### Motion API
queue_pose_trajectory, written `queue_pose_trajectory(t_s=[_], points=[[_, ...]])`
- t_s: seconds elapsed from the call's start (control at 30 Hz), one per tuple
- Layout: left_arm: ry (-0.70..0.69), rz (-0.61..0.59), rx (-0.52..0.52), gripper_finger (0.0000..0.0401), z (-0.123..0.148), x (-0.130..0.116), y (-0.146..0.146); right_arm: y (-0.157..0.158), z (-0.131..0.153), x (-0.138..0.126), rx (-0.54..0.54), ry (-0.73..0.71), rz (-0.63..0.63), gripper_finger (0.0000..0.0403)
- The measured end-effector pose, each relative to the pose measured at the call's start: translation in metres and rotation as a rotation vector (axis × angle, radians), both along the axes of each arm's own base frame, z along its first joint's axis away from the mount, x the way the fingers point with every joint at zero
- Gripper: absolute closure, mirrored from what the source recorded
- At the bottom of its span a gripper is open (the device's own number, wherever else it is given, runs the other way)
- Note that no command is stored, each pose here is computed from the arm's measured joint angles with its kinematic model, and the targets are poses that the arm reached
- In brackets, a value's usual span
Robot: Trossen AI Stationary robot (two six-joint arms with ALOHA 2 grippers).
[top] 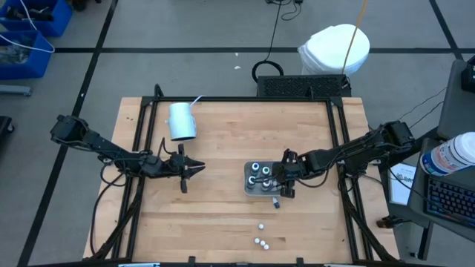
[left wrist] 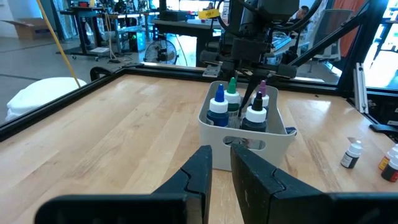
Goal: Pick & Place food coloring
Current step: Put the small purple food coloring bottle into the gray bin, then put the red food coloring bottle into the gray bin
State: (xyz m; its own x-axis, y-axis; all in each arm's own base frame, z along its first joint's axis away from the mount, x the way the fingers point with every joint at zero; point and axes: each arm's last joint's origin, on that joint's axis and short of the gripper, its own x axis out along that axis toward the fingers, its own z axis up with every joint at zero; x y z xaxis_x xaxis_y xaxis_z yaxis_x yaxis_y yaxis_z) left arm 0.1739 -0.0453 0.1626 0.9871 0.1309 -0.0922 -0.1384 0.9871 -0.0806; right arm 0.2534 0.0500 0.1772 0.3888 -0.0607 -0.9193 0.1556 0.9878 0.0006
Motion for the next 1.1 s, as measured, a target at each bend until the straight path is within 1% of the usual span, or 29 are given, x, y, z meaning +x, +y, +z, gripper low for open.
queue_pose_trajectory(t_s=[0.07, 0.33, 0.47, 0.6, 0.8, 0.87, 0.93, 1.0, 1.03, 1.1], points=[[0.000, 0.000, 0.000, 0.0334, 0.000, 0.000, 0.000, 0.000, 0.000, 0.000, 0.015, 0.003, 0.003, 0.0315], [0.000, 0.000, -0.001, 0.0334, 0.000, 0.000, 0.000, 0.000, 0.000, 0.000, 0.019, 0.002, -0.008, 0.0289], [0.000, 0.000, -0.001, 0.0334, 0.000, 0.000, 0.000, 0.001, 0.002, 0.000, 0.020, -0.008, -0.003, 0.0288], [0.000, 0.000, -0.001, 0.0334, 0.000, 0.000, 0.000, 0.001, 0.014, -0.005, 0.025, -0.054, 0.020, 0.0297], [0.002, 0.000, 0.000, 0.0334, 0.000, 0.000, 0.000, 0.011, 0.052, -0.027, 0.064, -0.217, 0.090, 0.0323], [0.003, 0.000, 0.000, 0.0334, 0.000, 0.000, 0.000, 0.017, 0.068, -0.037, 0.082, -0.292, 0.124, 0.0342], [0.008, -0.001, 0.002, 0.0334, -0.001, 0.000, 0.000, 0.023, 0.080, -0.049, 0.067, -0.360, 0.162, 0.0367], [0.010, -0.001, 0.003, 0.0334, -0.001, 0.000, 0.000, 0.029, 0.089, -0.060, 0.040, -0.437, 0.201, 0.0391], [0.012, 0.000, 0.003, 0.0334, -0.001, 0.000, 0.000, 0.030, 0.091, -0.064, 0.037, -0.475, 0.226, 0.0397], [0.014, 0.000, 0.000, 0.0334, -0.001, 0.000, 0.000, 0.032, 0.090, -0.072, 0.063, -0.549, 0.279, 0.0394]])
